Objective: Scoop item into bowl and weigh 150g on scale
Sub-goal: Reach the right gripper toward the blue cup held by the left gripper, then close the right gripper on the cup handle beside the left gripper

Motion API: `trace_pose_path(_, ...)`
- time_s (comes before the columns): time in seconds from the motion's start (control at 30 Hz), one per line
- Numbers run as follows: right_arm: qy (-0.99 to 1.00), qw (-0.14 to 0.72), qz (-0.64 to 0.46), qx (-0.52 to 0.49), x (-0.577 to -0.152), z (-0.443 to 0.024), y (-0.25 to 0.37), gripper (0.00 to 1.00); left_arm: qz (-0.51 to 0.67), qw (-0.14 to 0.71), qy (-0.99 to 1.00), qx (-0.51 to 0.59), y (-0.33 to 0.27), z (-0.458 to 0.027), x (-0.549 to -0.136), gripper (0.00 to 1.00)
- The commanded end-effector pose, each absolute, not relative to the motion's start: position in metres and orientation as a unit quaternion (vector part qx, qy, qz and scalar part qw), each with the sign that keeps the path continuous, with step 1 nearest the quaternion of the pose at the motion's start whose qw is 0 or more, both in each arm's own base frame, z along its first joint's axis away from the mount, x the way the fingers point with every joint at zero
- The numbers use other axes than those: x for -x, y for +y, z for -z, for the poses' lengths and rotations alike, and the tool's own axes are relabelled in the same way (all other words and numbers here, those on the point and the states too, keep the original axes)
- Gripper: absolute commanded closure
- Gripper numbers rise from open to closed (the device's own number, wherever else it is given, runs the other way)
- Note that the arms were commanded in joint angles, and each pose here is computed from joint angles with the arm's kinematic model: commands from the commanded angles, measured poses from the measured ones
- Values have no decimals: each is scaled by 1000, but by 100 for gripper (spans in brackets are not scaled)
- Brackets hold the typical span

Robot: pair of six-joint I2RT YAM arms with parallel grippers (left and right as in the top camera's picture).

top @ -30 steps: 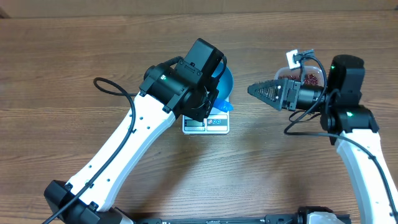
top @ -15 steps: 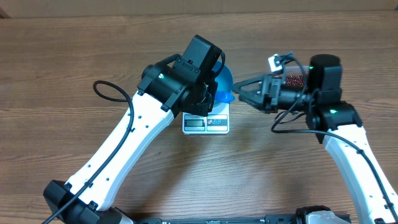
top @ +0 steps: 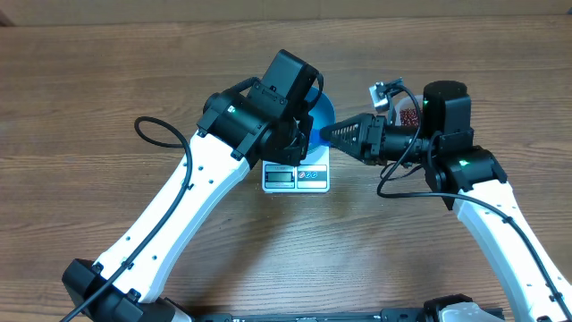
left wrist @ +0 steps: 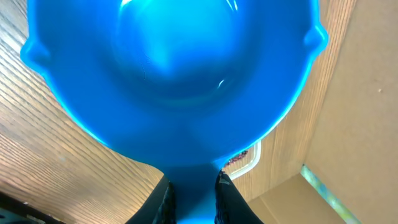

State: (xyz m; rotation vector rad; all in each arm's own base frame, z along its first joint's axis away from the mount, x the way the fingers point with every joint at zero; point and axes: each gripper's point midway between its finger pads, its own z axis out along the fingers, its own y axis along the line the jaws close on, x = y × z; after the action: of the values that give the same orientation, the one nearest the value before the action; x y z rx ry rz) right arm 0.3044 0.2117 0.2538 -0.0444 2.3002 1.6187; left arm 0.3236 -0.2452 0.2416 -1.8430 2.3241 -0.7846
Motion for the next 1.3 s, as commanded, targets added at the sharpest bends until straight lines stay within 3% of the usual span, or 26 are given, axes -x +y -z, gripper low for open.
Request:
trace_pose_path(0.0, 807, 178, -562, 24, -307, -261, 217, 44, 264, 32, 749, 606, -247, -245, -326, 96)
trace_pose_path(0.3, 810, 180, -558, 25, -307, -260, 220, 61, 264, 30, 750, 606, -248, -245, -325, 96)
trace_pose_path(0.8, 810, 180, -557, 25, -307, -260, 220, 64, 278, 13, 751, 599, -255, -248, -324, 96)
trace_pose_path(1.27, 811, 182, -555, 23, -308, -259, 219, 74, 279, 12, 754, 594, -259, -248, -322, 96)
